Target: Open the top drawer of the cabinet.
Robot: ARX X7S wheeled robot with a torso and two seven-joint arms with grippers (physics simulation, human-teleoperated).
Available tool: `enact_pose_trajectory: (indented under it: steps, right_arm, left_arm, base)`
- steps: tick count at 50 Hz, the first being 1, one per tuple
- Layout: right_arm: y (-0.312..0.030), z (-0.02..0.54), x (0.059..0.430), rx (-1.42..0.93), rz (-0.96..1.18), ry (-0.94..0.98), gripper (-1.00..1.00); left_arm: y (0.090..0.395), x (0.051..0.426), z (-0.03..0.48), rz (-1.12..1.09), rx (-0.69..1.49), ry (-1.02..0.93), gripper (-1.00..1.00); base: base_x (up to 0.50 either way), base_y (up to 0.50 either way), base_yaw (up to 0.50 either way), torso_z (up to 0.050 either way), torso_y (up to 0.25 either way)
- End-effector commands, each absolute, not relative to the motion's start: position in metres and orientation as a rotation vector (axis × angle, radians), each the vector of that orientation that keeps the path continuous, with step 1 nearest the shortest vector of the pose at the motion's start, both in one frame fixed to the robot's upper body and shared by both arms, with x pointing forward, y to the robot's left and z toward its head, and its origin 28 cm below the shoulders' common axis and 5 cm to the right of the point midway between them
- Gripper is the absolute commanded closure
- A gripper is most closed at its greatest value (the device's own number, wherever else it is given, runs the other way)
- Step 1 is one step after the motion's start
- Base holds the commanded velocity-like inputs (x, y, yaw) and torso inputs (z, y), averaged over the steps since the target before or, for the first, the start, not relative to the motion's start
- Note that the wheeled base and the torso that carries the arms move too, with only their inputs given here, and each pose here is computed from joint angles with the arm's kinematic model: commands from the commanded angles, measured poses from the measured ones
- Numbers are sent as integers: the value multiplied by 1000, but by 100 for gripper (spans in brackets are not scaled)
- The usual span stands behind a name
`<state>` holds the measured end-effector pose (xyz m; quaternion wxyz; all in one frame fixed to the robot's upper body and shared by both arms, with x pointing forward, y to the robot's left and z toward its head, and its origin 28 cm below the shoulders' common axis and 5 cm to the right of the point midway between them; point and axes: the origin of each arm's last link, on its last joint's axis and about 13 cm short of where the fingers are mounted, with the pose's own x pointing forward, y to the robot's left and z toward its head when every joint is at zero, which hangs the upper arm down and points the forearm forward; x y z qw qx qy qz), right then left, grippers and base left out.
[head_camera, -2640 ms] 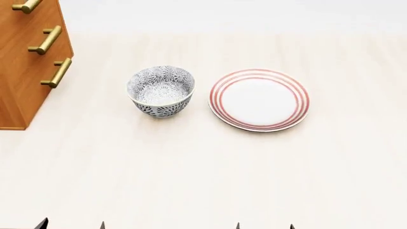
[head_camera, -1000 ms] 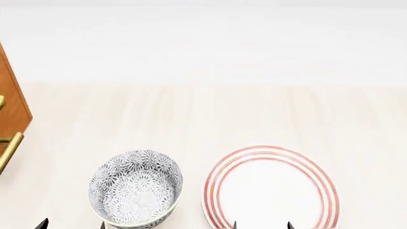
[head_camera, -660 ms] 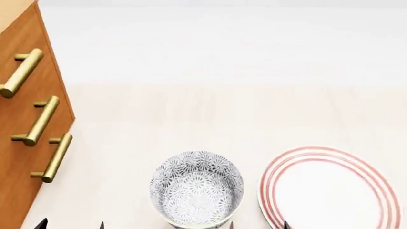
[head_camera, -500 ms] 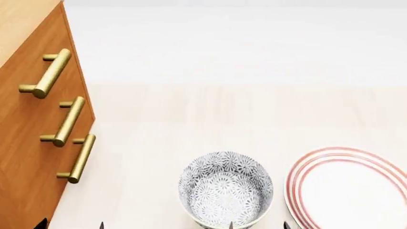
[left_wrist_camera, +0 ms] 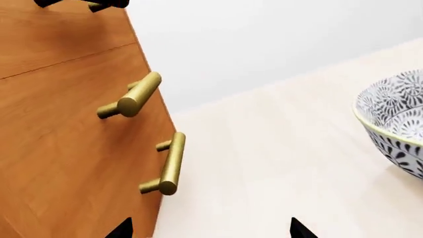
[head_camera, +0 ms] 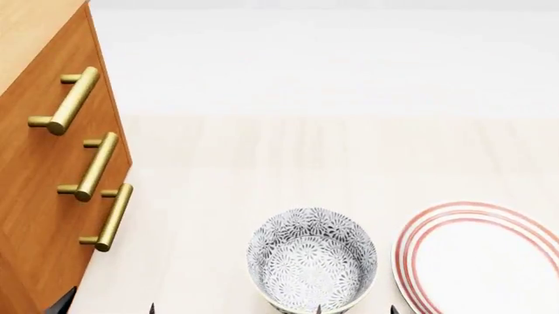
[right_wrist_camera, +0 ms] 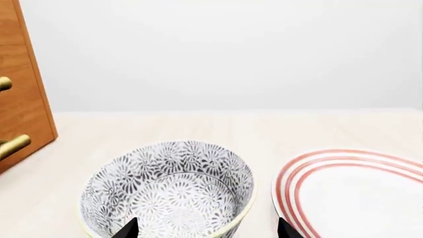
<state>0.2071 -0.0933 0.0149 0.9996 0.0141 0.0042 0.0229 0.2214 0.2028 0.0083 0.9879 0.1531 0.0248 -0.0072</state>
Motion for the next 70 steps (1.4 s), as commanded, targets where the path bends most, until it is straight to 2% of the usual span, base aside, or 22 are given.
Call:
enact_pose_trajectory:
  steps: [1, 16, 26, 36, 43, 70]
  right_arm:
    - [-93, 15, 209, 32, 43, 1, -100]
    - [-94, 14, 209, 41, 43, 8, -100]
    - [-94, 14, 209, 44, 42, 15, -100]
    - [-94, 13, 209, 55, 40, 26, -100]
    - [-94, 12, 210, 59, 42, 25, -100]
    - [-94, 11, 208, 55, 50, 25, -100]
  left_arm:
    - [203, 239, 24, -65, 521, 23, -100]
    - [209, 282, 57, -43, 839, -98, -100]
    - [213, 291, 62, -39, 1033, -148, -100]
    - [213, 297, 76, -16, 1067, -163, -100]
    - [216, 296, 79, -7, 1207, -201, -100]
    - [233, 303, 123, 84, 1234, -216, -100]
  base:
    - [0, 0, 0, 0, 0]
    - [0, 0, 0, 0, 0]
    - [0, 0, 0, 0, 0]
    - [0, 0, 0, 0, 0]
    - [0, 0, 0, 0, 0]
    - [0, 0, 0, 0, 0]
